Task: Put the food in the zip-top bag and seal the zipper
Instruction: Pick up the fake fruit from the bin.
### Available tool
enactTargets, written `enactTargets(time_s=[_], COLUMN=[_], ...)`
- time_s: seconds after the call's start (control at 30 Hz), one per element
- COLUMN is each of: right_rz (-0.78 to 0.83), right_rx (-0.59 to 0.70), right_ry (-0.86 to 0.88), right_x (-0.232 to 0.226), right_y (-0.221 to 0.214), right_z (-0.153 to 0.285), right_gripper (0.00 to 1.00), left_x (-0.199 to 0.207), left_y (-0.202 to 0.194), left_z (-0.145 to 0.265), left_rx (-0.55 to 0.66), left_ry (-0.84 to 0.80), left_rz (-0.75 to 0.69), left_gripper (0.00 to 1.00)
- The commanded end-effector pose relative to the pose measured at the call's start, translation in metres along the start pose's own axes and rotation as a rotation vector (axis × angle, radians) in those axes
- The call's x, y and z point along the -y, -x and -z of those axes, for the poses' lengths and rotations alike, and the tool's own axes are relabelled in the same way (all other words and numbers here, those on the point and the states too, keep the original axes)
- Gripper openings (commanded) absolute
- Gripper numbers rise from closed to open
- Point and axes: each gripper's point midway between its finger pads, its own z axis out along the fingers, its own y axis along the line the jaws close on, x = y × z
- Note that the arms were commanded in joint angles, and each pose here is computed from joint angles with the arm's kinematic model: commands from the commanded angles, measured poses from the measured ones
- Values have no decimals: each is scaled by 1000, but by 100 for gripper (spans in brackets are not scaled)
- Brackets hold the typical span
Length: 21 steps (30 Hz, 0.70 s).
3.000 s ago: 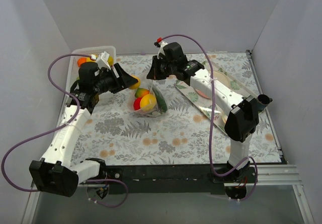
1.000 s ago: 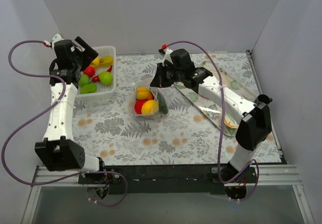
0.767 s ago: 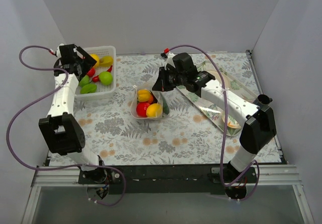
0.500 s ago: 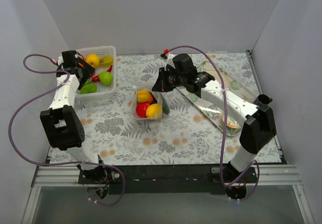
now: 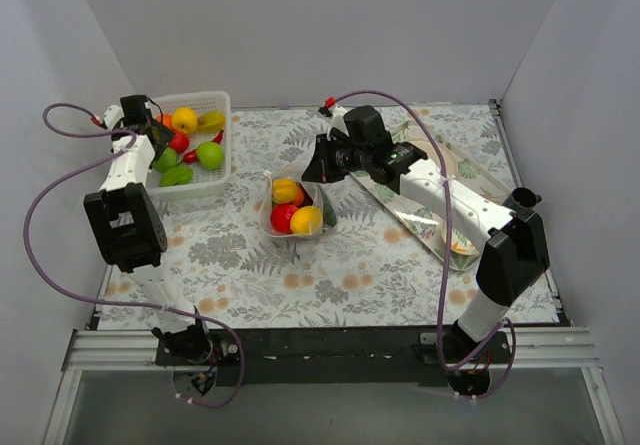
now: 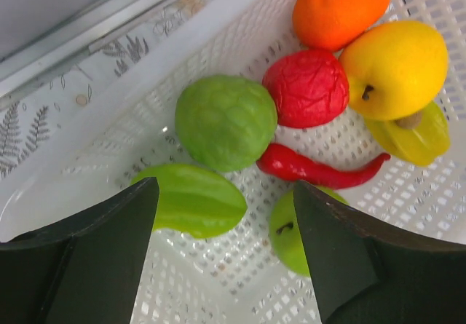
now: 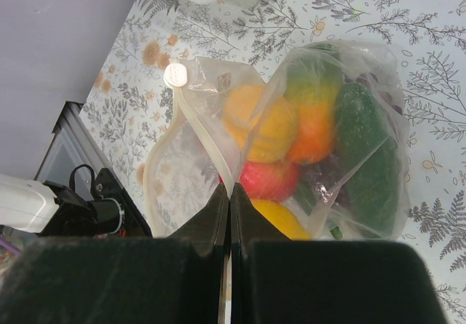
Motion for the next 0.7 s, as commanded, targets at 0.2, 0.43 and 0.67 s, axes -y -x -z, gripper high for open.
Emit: enactTargets(time_s=[0.2, 0.43, 0.67], right_rz=[25, 24, 22], right_rx=[39, 32, 28], right_ry=[35, 30, 28], right_x=[-4, -1, -1], right_y=[16, 14, 12], right_z=[3, 2, 1], right_gripper=[1, 1, 1], left_x=[7, 6, 9], left_y=[13, -2, -14], left_z=[-33, -54, -71], left_rx=[41, 24, 18], left_ry=[47, 38, 2], left_rz=[-27, -25, -25], left_gripper=[76, 86, 80])
